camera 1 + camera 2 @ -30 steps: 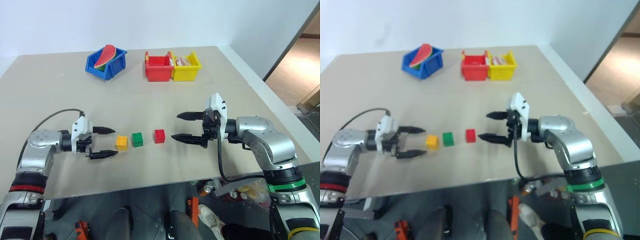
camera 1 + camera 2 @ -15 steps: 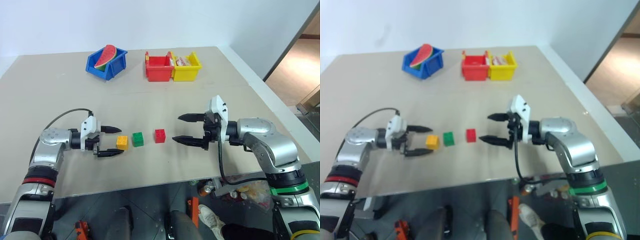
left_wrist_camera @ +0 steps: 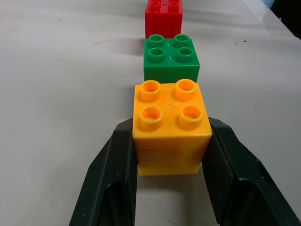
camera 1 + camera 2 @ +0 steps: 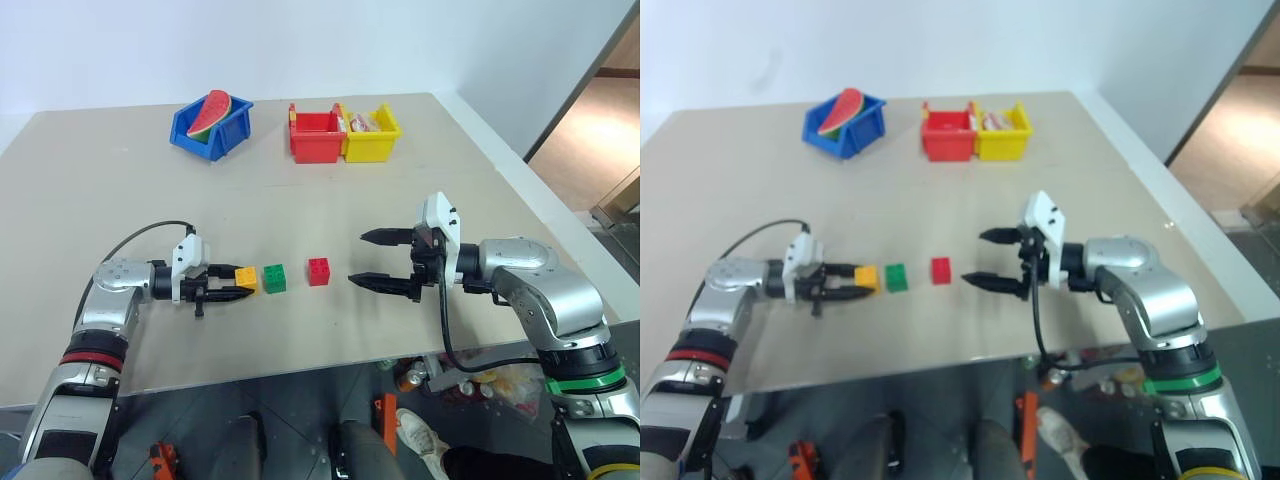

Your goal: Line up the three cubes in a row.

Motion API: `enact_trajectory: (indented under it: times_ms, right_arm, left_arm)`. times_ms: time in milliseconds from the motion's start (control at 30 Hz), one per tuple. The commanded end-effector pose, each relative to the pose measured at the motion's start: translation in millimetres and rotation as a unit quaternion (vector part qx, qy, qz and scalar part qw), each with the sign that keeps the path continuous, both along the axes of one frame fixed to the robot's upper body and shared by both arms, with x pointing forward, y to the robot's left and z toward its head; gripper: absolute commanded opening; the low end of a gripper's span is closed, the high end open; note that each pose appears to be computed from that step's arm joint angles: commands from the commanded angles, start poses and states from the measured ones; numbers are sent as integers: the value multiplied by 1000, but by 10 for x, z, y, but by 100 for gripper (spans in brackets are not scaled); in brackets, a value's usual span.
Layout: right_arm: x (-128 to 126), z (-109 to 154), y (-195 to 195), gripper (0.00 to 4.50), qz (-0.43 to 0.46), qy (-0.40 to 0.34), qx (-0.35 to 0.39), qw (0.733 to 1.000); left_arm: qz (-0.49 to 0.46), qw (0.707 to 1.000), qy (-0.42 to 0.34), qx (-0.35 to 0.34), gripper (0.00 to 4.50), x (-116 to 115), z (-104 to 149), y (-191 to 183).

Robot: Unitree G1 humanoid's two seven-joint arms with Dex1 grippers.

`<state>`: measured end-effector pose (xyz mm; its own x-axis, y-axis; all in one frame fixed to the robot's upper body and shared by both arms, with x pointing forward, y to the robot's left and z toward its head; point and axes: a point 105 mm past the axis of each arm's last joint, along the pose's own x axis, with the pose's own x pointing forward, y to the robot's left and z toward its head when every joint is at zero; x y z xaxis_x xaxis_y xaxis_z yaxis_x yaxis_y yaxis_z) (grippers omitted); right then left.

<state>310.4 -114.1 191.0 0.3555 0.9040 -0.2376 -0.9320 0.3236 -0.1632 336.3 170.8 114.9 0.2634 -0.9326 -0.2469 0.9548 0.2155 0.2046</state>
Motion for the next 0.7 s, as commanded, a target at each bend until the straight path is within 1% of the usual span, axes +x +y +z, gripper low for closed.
enact_trajectory:
  times_ms: [33,167,333,567,700]
  right_arm:
    - [-33,138,-13,450,7,-28,6,1000]
    - [-23,131,-10,450,8,-27,5,1000]
    - [-20,123,0,450,11,-27,6,1000]
    - [-28,103,-8,450,11,-23,4,1000]
    - [-29,102,-14,450,10,-22,3,1000]
  left_arm:
    - [-5,999,-27,15,132,-21,243,162]
    - [-4,999,-21,30,132,-45,288,261]
    - [-11,999,-14,39,132,-80,268,306]
    - [-21,999,-9,46,132,-112,175,245]
    - [-26,998,-7,62,132,-129,117,256]
